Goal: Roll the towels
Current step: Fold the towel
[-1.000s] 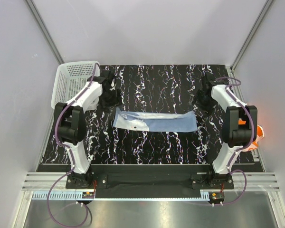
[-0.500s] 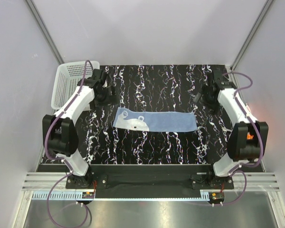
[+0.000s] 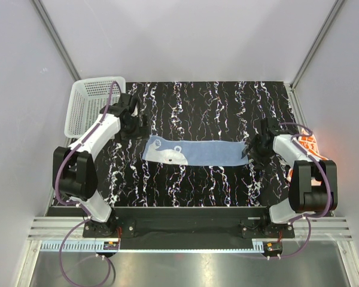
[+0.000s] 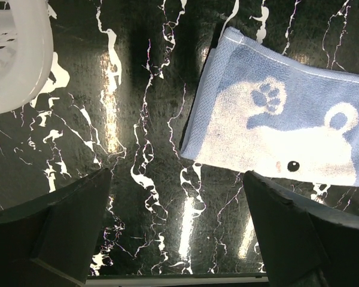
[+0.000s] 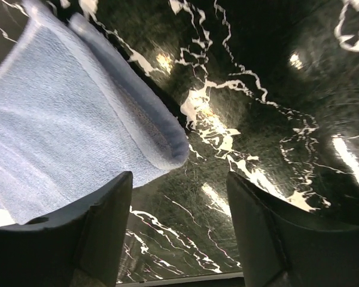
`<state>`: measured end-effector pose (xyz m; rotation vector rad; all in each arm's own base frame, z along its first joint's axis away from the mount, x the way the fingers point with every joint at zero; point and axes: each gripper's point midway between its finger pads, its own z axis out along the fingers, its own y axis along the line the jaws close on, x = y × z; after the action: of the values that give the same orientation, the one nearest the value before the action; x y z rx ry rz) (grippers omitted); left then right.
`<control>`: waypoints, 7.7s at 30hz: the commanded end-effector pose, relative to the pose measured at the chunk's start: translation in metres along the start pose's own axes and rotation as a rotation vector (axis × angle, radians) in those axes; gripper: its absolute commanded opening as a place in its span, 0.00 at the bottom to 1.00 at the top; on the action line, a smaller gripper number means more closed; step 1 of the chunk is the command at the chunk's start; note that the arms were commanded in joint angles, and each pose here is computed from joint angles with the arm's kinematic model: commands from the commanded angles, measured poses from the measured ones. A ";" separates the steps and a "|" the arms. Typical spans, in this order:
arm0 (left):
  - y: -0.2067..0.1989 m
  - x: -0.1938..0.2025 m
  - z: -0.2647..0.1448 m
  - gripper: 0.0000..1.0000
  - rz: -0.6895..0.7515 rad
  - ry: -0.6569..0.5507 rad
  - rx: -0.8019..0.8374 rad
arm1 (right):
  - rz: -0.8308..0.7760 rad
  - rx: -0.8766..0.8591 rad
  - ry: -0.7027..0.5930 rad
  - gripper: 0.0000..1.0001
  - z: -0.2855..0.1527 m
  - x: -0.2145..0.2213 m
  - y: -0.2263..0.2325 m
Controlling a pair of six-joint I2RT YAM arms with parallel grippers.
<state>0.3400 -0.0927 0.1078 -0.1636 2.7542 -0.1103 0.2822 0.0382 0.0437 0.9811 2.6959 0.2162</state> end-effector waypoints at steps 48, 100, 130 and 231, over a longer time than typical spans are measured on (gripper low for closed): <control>0.002 0.064 -0.042 0.10 0.098 -0.119 0.140 | -0.218 0.126 -0.292 0.00 -0.058 -0.095 0.021; 0.012 0.061 -0.047 0.28 0.083 -0.158 0.089 | -0.928 -0.119 -0.153 0.00 -0.038 0.175 0.276; 0.019 0.062 -0.039 0.28 0.084 -0.138 0.017 | -0.797 -0.252 -0.307 1.00 -0.107 0.159 0.248; -0.142 0.061 0.040 0.09 0.143 -0.118 0.222 | -0.364 -0.652 0.127 0.00 -0.006 0.146 0.193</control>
<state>0.3022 -0.2326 0.0616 0.1033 2.6411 -0.2875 0.2816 0.2585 0.0614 0.3208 2.5965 0.8980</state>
